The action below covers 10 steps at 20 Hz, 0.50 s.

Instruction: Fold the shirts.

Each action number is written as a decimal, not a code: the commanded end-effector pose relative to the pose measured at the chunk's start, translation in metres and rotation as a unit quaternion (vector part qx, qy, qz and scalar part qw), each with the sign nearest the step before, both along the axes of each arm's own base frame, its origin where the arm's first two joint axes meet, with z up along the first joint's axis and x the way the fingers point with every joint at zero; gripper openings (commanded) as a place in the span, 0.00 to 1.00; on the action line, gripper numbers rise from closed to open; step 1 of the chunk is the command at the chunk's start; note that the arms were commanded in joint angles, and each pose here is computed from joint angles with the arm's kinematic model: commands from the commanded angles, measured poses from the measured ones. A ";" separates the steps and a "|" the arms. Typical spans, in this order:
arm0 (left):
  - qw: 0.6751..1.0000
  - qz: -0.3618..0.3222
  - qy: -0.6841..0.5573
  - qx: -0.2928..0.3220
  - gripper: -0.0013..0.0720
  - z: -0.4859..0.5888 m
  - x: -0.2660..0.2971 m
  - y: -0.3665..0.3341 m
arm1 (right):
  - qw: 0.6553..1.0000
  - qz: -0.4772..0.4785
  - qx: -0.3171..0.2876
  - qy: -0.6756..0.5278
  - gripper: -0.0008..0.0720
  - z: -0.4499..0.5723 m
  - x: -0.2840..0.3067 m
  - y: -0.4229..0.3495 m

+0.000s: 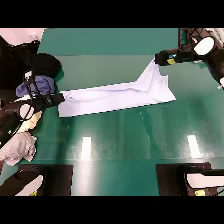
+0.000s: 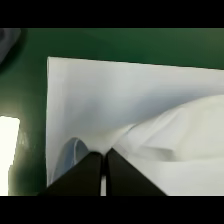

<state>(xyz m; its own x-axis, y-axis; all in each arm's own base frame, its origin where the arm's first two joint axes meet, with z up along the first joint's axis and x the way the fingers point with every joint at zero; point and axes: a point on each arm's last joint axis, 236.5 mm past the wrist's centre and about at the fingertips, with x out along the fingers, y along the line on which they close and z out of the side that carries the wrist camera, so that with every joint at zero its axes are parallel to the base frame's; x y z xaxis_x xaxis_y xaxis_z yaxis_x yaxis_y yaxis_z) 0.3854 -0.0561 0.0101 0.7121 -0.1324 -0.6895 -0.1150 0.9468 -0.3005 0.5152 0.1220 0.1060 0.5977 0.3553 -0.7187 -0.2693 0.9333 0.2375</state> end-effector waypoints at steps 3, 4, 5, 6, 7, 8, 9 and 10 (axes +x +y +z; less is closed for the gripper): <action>0.999 0.027 0.026 0.030 0.05 -0.016 0.000 0.035 | 0.986 0.035 -0.014 0.161 0.03 -0.046 -0.067 -0.011; 0.998 0.046 0.032 0.030 0.05 -0.018 -0.002 0.050 | 0.983 0.031 -0.013 0.181 0.03 -0.053 -0.075 -0.018; 0.997 0.063 0.037 0.028 0.05 -0.019 -0.003 0.062 | 0.981 0.026 -0.008 0.191 0.03 -0.058 -0.079 -0.023; 0.996 0.077 0.041 0.024 0.05 -0.021 -0.005 0.071 | 0.979 0.020 0.004 0.201 0.03 -0.062 -0.081 -0.026; 0.995 0.084 0.046 0.023 0.05 -0.022 -0.006 0.077 | 0.977 0.017 0.024 0.211 0.04 -0.066 -0.084 -0.024; 0.995 0.084 0.048 0.024 0.05 -0.023 -0.007 0.078 | 0.974 0.014 0.050 0.219 0.04 -0.068 -0.087 -0.020; 0.995 0.082 0.046 0.024 0.05 -0.022 -0.006 0.077 | 0.971 0.012 0.074 0.226 0.04 -0.069 -0.089 -0.015; 0.996 0.080 0.043 0.017 0.05 -0.021 -0.005 0.073 | 0.969 0.011 0.094 0.230 0.07 -0.070 -0.090 -0.010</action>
